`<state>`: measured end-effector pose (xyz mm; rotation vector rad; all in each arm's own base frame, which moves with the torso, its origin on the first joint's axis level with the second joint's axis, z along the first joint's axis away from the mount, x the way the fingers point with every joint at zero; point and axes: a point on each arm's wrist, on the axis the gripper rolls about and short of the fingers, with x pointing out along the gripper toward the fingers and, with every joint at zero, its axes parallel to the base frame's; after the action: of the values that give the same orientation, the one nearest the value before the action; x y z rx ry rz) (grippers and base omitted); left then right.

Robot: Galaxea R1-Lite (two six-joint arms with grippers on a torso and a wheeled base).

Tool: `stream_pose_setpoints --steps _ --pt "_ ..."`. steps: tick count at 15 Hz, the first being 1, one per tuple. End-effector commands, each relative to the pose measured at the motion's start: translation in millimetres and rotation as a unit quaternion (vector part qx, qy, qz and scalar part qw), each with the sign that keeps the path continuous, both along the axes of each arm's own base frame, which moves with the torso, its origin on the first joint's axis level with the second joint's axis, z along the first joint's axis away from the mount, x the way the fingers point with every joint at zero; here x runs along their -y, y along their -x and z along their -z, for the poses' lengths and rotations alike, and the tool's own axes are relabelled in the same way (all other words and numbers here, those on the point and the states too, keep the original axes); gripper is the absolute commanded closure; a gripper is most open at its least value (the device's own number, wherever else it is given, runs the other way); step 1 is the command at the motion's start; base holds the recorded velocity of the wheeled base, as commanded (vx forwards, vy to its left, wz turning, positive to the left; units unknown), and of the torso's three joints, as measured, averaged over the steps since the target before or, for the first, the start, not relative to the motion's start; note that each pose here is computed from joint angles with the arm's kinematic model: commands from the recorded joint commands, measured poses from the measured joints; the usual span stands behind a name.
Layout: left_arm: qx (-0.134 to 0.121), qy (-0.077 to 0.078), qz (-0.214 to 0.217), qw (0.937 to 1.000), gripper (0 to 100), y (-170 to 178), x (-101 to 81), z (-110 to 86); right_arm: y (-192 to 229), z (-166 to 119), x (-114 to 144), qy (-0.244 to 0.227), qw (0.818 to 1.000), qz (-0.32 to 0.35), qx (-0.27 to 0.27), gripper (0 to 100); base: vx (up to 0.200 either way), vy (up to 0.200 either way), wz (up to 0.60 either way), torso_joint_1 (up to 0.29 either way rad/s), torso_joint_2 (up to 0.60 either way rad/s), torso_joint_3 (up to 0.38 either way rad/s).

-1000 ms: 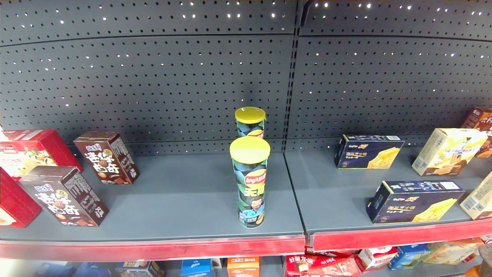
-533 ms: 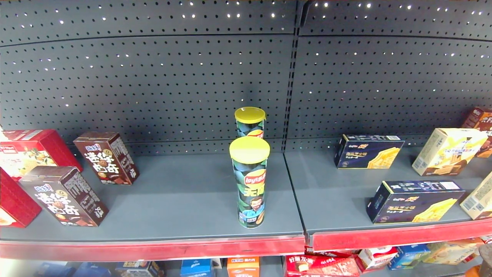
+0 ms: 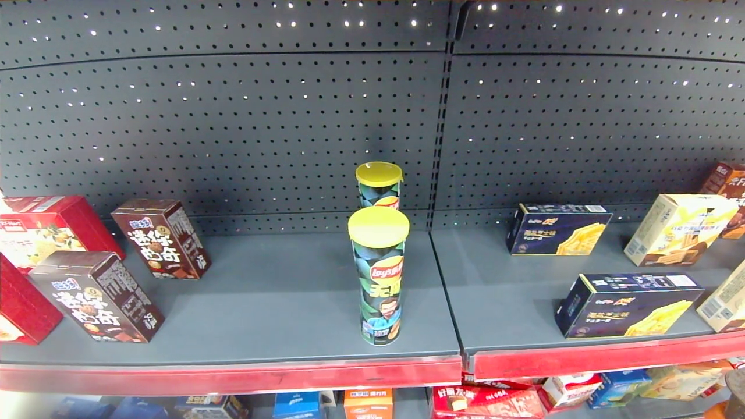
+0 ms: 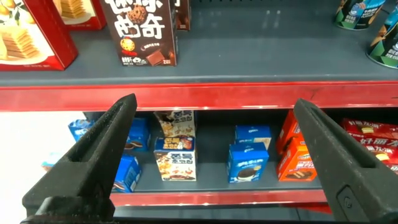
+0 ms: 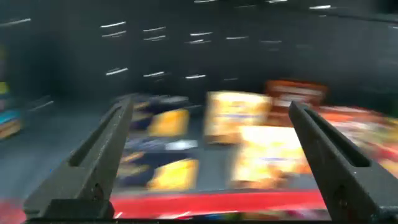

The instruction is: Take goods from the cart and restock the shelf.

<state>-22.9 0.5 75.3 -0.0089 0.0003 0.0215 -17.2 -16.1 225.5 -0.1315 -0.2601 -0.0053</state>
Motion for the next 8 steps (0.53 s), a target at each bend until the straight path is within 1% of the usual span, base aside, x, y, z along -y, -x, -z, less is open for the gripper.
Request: stream_pose_setpoints --steps 1,2,3,4,5,8 --pt "0.000 0.000 0.000 1.0000 0 0 0.0 -0.5 16 31 -12 -0.055 0.995 -0.047 -0.073 0 0.000 0.000 0.00 0.000 0.00 0.000" --pt "-0.001 0.000 0.000 1.0000 0 0 0.0 -0.1 15 38 -13 -0.058 0.994 -0.050 -0.081 0 0.000 0.000 0.00 0.000 0.00 0.000" --pt "-0.001 0.000 0.000 1.0000 0 0 0.0 0.0 15 61 -15 -0.059 0.993 -0.050 -0.094 0 0.000 0.000 0.00 0.000 0.00 0.000" --pt "-0.001 0.000 0.000 1.0000 0 0 0.0 -0.1 15 61 -15 -0.059 0.993 -0.050 -0.094 0 0.000 0.000 0.00 0.000 0.00 0.000" --pt "-0.001 0.000 0.000 1.0000 0 0 0.0 0.0 22 89 -22 -0.053 0.992 -0.077 -0.087 0 0.000 0.000 0.00 0.000 0.00 0.000" --pt "-0.001 0.000 0.000 1.0000 0 0 0.0 0.0 16 103 -22 -0.067 0.989 -0.077 -0.111 0 0.000 0.000 0.00 0.000 0.00 0.000"
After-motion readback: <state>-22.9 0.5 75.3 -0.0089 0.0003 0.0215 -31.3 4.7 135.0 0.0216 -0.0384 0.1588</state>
